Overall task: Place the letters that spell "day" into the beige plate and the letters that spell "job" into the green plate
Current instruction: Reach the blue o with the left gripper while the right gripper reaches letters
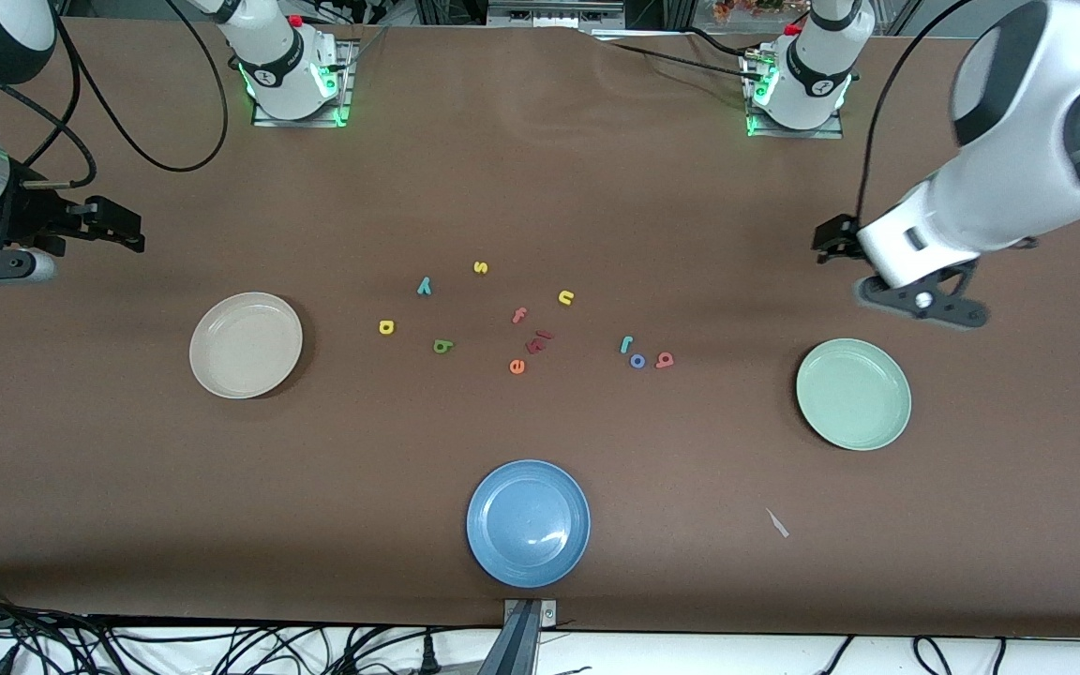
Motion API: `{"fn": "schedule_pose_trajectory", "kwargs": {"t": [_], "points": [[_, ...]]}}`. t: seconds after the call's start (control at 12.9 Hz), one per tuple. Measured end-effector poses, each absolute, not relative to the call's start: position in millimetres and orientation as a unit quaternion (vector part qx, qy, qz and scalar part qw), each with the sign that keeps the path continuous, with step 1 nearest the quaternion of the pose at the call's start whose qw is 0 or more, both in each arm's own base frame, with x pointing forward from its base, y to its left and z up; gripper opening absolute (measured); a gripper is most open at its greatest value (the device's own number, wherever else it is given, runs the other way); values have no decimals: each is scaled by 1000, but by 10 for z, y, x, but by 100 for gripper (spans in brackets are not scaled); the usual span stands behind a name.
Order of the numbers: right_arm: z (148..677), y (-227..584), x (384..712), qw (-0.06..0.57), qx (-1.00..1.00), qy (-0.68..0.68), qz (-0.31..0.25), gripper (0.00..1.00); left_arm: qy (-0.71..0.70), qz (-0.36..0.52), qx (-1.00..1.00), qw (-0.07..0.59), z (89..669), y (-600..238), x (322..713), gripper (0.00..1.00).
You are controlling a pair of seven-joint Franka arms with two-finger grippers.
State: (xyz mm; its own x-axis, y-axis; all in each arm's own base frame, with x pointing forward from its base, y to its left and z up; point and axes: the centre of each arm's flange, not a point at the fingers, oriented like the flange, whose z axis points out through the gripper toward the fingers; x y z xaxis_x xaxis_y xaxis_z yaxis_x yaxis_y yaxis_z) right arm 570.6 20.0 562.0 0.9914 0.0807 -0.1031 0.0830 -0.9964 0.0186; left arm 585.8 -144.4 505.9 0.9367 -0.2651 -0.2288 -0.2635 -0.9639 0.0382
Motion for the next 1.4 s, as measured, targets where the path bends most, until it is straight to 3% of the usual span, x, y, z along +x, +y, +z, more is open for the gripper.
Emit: {"fn": "schedule_pose_trajectory", "kwargs": {"t": [0.47,0.93,1.32,1.4], "points": [[5405,906,5690,16,992,102,-71,100,-129,-91,987,4,3745,-2494,6162,100],[4789,1957,5615,38,982,146,-116,100,-80,-62,995,12,2522,-3286,6112,100],[3969,2320,5575,44,993,78,-82,100,-92,-70,993,10,2062,-3455,6025,100],[3758,2368,5509,41,995,60,-71,100,-91,-72,993,10,2027,-3453,6024,93]]}}
